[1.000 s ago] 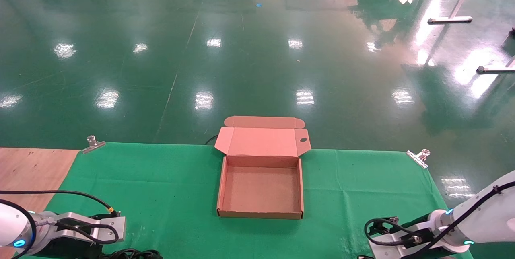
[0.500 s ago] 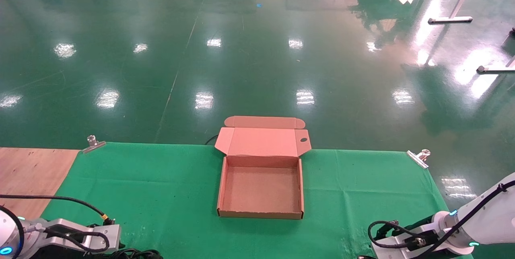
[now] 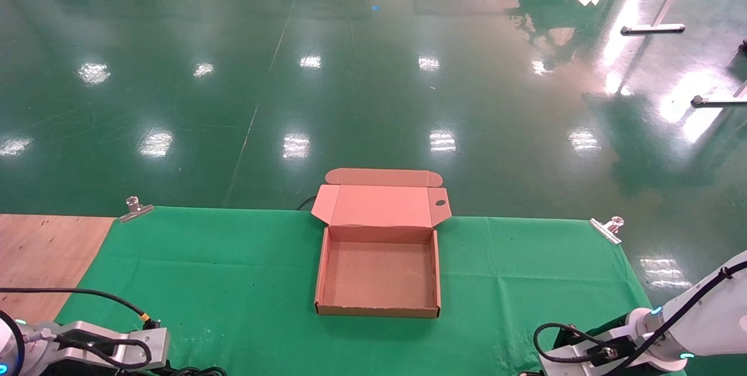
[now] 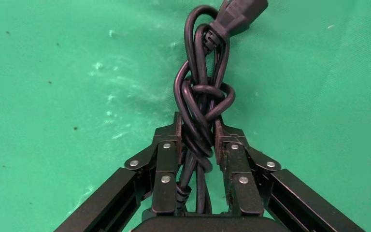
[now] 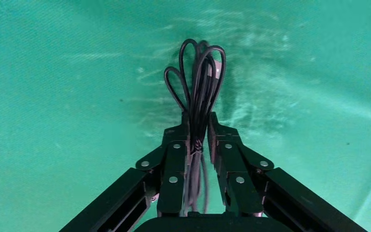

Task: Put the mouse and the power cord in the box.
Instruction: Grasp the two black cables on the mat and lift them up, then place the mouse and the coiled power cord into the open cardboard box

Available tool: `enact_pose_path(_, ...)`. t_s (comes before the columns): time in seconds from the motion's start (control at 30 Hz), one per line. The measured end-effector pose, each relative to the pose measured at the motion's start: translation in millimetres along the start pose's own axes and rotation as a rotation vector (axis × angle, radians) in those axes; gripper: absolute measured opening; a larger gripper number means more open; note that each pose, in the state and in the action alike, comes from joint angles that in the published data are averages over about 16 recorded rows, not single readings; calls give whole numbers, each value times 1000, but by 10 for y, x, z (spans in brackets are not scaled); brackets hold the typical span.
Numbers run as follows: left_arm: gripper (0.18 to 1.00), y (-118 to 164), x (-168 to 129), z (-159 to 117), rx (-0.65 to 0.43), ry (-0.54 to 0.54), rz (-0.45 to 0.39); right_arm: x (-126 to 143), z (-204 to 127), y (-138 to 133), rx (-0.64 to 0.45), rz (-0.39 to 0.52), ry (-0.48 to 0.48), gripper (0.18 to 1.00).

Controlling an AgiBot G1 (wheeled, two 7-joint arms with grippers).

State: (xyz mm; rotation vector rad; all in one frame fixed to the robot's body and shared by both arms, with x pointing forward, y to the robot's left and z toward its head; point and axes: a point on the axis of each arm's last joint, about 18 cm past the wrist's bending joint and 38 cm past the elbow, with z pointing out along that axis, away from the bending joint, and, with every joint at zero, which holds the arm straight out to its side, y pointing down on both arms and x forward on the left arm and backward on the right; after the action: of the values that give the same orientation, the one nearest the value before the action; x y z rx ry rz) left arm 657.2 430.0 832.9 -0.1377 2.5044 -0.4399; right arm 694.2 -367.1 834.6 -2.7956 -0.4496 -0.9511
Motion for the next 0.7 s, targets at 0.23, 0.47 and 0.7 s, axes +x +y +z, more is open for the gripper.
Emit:
enact_pose_path(0.23, 317, -221, -168, -252, 42, -3, 49, 254, -325, -28, 42, -6, 71, 254)
enact_pose_path(0.47, 298, -757, -550, -692, 102, -55, 143, 673, -986, -128, 119, -17, 200, 227)
enact_pose_path(0.7, 297, -1627, -989, -1233, 174, -156, 270, 1152, -1824, -400, 213, -37, 358, 222)
